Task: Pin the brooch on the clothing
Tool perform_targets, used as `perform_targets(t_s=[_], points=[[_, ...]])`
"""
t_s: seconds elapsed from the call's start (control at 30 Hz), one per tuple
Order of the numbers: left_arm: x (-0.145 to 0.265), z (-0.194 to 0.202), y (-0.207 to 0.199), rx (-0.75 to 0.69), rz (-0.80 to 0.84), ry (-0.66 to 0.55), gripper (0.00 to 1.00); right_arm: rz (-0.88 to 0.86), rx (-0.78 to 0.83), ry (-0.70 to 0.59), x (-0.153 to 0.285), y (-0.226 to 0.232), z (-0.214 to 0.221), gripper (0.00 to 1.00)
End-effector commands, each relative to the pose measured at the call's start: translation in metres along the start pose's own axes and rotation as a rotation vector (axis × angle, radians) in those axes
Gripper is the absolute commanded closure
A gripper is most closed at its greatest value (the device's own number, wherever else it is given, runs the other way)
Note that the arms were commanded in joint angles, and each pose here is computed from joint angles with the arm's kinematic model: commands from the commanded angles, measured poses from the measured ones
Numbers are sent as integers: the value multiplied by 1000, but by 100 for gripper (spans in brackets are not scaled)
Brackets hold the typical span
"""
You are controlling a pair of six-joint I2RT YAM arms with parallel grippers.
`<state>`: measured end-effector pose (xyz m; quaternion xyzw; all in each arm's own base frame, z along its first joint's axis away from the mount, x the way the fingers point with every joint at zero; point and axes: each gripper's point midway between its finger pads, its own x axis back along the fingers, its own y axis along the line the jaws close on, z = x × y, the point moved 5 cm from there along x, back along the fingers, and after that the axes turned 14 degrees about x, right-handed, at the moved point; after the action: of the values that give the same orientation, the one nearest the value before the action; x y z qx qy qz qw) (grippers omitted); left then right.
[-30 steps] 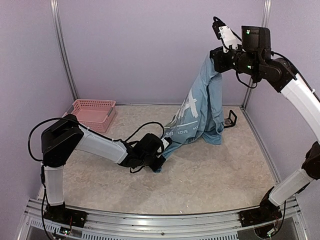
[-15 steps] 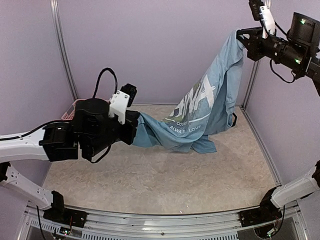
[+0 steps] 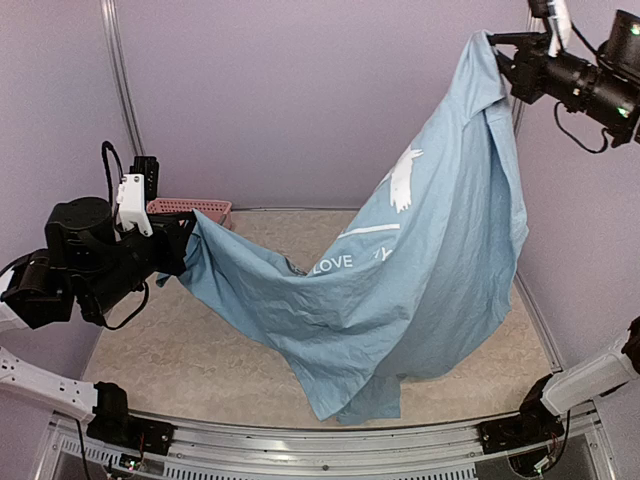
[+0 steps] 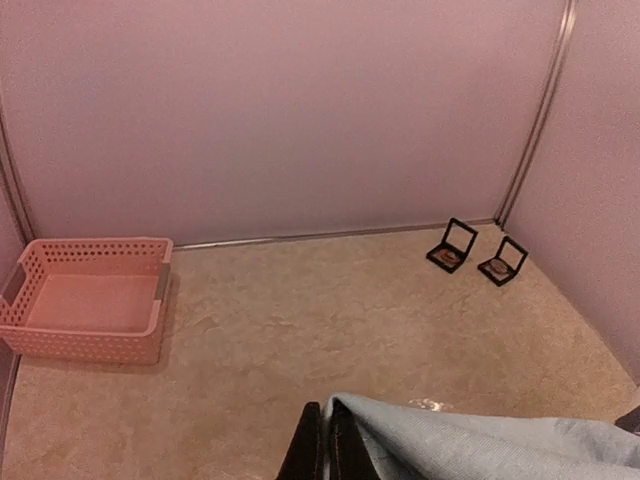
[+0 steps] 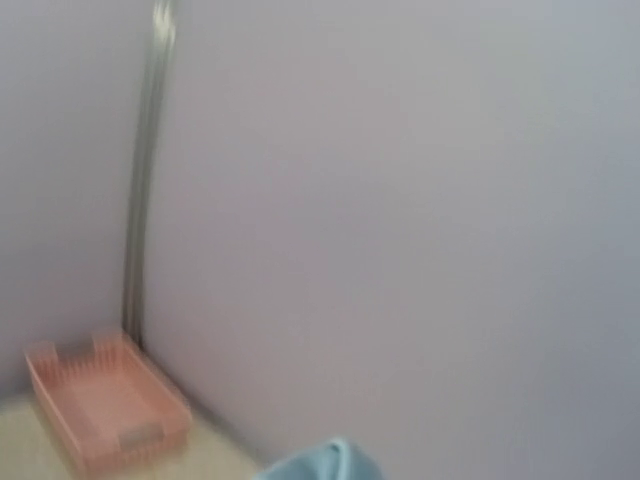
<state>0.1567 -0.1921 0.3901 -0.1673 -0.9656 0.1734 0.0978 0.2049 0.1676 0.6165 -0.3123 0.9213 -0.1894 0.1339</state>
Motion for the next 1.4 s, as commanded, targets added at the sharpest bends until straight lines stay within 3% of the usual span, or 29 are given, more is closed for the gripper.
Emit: perform_targets(t_s=[0.0,0.17,0.3,0.43,0.53,0.67,0.7,0.8,0.83,0.93,1.03,1.13,1.23,1.37], points=[[-44,72,41,101,-53,243,100,-59,12,404,-124,37,132,100],[-85,133,74,119,-131,367,100,-67,-15,650,-212,57,269,100],[-107,149,88,18,-222,363,100,-108,-39,733,-246,74,323,100],[-134,118,108,18,-289,263,100,-62,-19,643,-262,62,309,100],[-155,76,115,-12,-360,151,100,46,-9,522,-262,27,267,100],[-173,37,112,-79,-436,93,100,108,0,366,-238,-1,204,100],[-176,35,115,-86,-464,91,91,94,-5,338,-231,0,194,100],[-184,40,129,-111,-533,112,11,19,-51,266,-211,12,179,100],[-187,38,132,-120,-560,106,2,-24,-70,251,-210,20,181,100],[-196,43,112,-197,-540,118,1,-118,-109,234,-209,38,184,100],[-196,74,51,-332,-307,143,1,-154,-132,268,-214,46,196,100],[-196,121,14,-400,-58,272,22,-153,-131,303,-217,49,206,100],[-211,165,2,-404,39,397,44,-169,-136,318,-218,52,210,100],[-232,204,-11,-488,117,475,45,-196,-149,297,-217,53,201,100]])
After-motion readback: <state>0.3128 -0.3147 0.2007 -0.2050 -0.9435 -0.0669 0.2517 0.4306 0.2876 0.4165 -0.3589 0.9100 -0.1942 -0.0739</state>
